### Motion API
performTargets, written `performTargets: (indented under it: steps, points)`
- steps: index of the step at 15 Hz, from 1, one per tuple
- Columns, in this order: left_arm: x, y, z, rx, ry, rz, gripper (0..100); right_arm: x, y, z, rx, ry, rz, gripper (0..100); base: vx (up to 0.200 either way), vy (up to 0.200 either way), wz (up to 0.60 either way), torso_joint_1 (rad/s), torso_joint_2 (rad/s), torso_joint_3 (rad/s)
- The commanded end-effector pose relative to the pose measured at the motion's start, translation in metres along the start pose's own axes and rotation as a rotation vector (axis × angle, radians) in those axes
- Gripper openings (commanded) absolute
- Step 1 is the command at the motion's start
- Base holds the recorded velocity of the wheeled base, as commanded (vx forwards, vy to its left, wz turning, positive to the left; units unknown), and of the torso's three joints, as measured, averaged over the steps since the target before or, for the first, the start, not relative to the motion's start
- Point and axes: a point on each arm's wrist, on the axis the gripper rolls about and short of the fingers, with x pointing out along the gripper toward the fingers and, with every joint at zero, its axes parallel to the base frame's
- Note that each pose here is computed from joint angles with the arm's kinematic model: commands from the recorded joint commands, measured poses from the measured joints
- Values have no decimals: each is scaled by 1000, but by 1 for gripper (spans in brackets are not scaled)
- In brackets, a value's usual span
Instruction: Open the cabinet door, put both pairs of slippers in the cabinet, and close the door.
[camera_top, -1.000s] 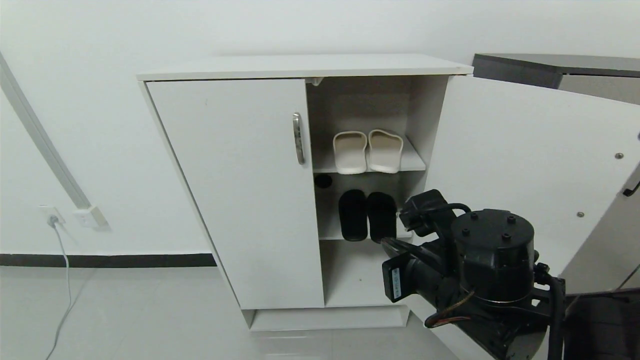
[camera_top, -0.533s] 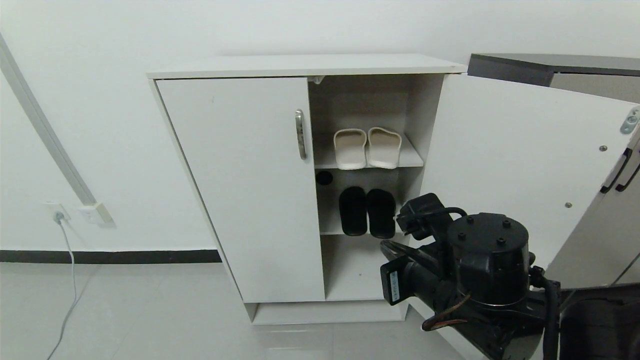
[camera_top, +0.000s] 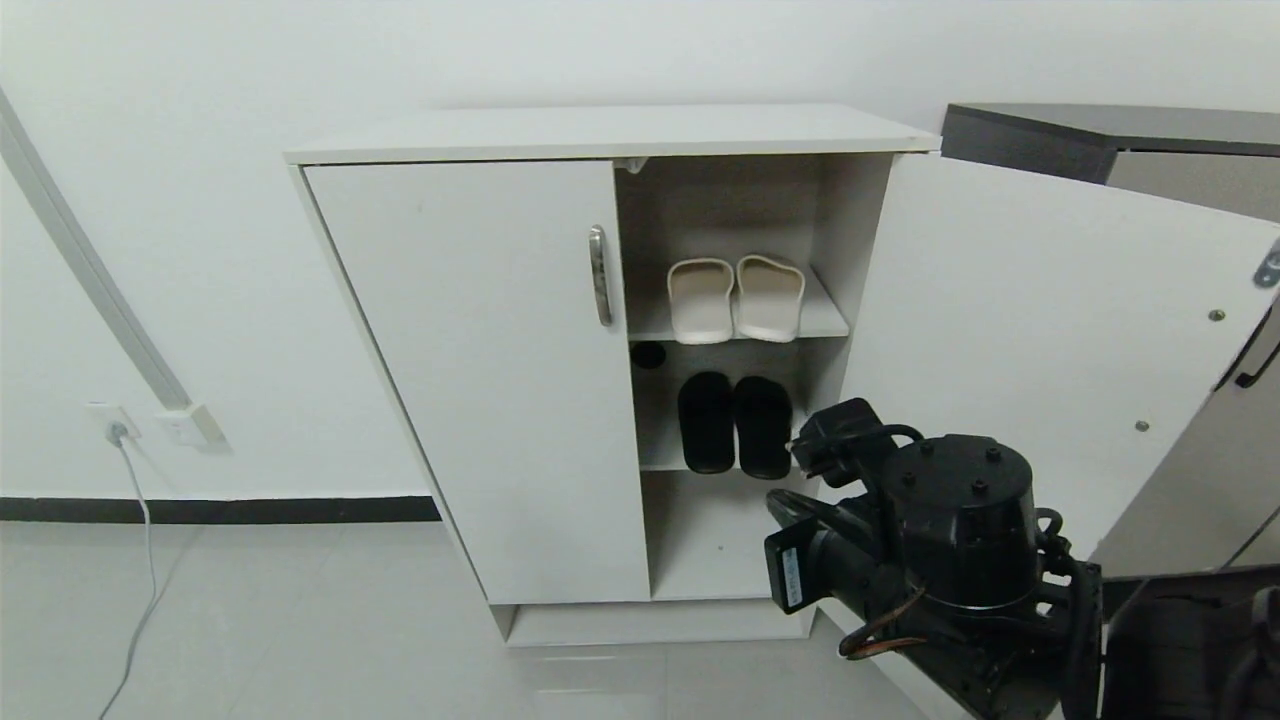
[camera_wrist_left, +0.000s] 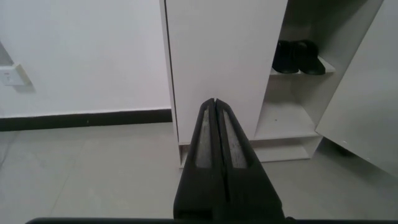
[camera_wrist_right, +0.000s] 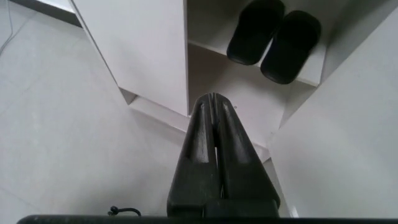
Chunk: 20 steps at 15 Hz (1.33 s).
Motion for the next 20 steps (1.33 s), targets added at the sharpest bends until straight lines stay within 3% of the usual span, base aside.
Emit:
performTargets:
  steps: [1, 10, 20]
  points:
    - [0, 0, 0, 0, -2, 0, 0, -1, 0, 0, 2, -4, 2, 0, 0, 0, 0, 32, -510, -369]
    - [0, 0, 0, 0, -2, 0, 0, 3, 1, -7, -10, 22, -1, 0, 0, 0, 0, 95, -468, -351]
    - [0, 0, 0, -1, -1, 3, 0, 8, 2, -12, -13, 23, -7, 0, 0, 0, 0, 177, -497, -320]
